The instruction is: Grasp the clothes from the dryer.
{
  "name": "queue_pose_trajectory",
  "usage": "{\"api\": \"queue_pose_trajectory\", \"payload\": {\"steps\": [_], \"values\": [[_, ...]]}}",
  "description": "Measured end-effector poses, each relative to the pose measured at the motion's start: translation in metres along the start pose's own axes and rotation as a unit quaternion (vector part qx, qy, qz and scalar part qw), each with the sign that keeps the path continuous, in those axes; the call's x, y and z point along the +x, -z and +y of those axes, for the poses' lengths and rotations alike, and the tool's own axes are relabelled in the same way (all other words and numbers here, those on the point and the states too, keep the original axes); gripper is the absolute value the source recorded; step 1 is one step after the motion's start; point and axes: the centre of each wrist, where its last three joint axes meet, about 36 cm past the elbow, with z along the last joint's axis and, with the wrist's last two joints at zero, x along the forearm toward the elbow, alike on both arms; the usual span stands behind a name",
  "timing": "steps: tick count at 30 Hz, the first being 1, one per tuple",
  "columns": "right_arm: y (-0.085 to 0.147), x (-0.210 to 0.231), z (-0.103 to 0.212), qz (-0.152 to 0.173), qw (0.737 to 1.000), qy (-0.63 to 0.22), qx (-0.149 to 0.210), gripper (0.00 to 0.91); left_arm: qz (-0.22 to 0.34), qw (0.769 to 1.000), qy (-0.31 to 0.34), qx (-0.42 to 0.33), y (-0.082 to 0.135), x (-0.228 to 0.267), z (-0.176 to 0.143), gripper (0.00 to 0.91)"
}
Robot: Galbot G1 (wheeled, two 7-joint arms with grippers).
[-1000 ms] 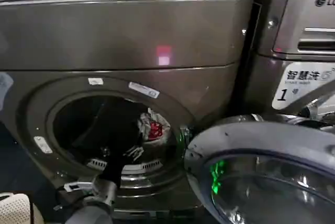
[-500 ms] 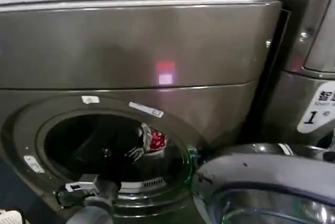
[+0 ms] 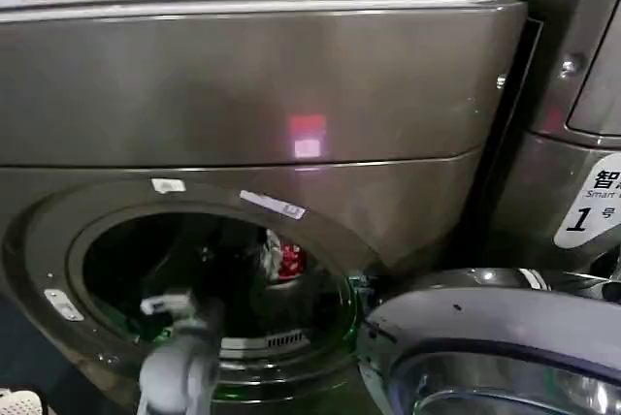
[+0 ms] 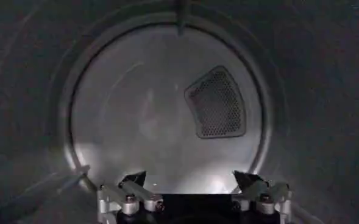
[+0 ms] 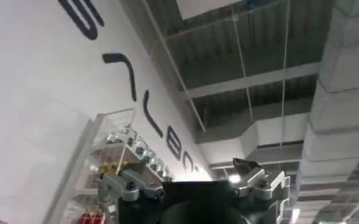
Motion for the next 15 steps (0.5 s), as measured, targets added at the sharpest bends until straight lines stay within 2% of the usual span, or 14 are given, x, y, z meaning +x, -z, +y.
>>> {"api": "queue_pose_trajectory", "payload": {"steps": [4, 8, 12, 15], "values": [[0.000, 0.001, 0.000, -0.001, 1.000, 0.001, 0.001, 0.907, 0.023, 0.997, -0.063, -0.046, 0.000, -0.040, 0.014, 0.907], [0.000, 0.001, -0.001, -0.001, 1.000, 0.000, 0.002, 0.907, 0.059, 0.980, -0.138, -0.127, 0.000, -0.076, 0.030, 0.907], [0.000, 0.003, 0.002, -0.002, 1.000, 0.003, 0.000, 0.907, 0.102, 0.947, -0.208, -0.224, 0.003, -0.099, 0.047, 0.907], [-0.001, 0.004, 0.003, -0.001, 1.000, 0.005, 0.001, 0.907, 0.150, 0.908, -0.254, -0.299, 0.003, -0.112, 0.052, 0.907]]}}
